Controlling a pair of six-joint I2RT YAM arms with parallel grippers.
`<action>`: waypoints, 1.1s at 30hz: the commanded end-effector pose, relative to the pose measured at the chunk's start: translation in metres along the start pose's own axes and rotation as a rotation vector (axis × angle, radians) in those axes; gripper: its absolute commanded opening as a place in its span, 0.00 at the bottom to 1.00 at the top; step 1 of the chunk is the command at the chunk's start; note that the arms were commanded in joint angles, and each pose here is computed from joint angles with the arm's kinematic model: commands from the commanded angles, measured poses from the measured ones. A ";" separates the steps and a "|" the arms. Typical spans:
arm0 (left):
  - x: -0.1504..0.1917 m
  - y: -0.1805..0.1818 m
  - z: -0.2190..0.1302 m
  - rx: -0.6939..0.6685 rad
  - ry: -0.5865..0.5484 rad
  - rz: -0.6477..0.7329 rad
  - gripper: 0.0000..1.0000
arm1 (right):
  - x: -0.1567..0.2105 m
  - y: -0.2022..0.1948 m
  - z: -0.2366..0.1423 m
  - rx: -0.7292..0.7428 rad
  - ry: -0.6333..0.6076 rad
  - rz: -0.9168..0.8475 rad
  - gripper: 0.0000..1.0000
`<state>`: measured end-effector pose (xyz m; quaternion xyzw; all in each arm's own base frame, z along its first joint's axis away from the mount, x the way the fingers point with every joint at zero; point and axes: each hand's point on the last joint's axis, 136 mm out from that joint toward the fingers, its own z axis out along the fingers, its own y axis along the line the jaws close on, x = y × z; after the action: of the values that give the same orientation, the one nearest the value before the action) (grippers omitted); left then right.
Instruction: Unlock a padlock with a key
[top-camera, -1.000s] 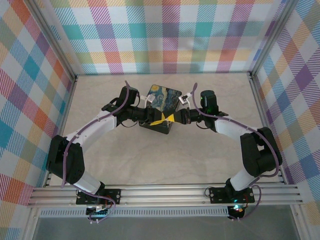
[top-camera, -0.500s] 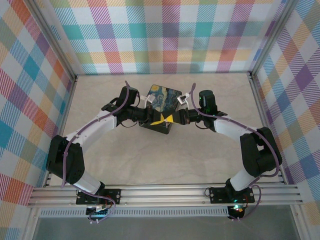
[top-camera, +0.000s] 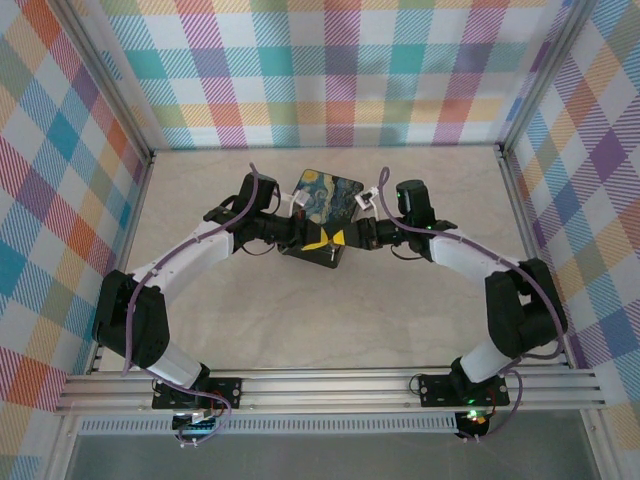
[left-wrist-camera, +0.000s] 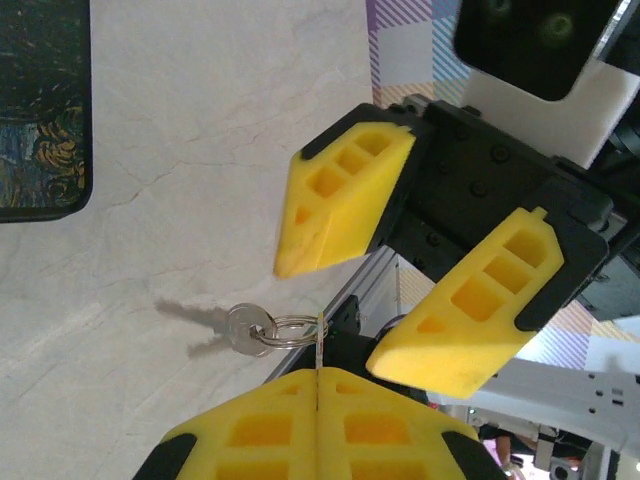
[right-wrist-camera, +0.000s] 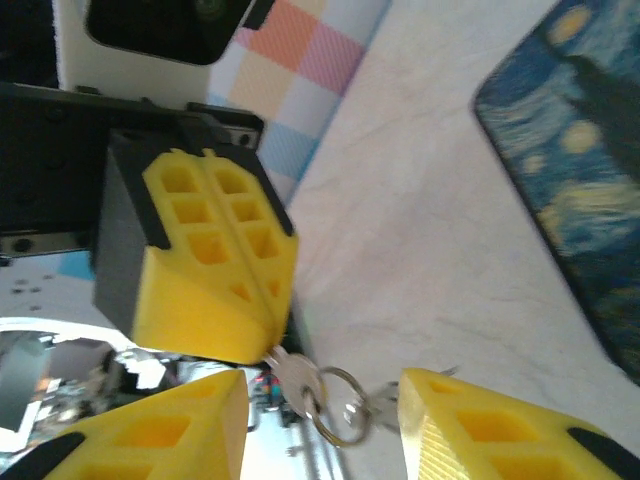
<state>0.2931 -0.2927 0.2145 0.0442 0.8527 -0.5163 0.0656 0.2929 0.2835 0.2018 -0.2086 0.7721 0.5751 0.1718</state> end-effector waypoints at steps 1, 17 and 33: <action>-0.003 -0.003 -0.001 -0.007 -0.002 -0.079 0.00 | -0.006 0.001 -0.013 0.193 -0.013 -0.207 0.45; -0.010 0.000 0.000 -0.053 0.026 -0.260 0.00 | -0.008 0.013 0.009 0.458 -0.108 -0.938 0.50; -0.007 -0.004 -0.001 -0.030 0.037 -0.255 0.00 | -0.016 0.008 0.004 0.578 -0.217 -1.073 0.42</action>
<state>0.3009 -0.2942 0.2094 -0.0548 0.8656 -0.4977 -0.0081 0.2979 0.2916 0.1909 -0.4584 0.6908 0.2107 0.5179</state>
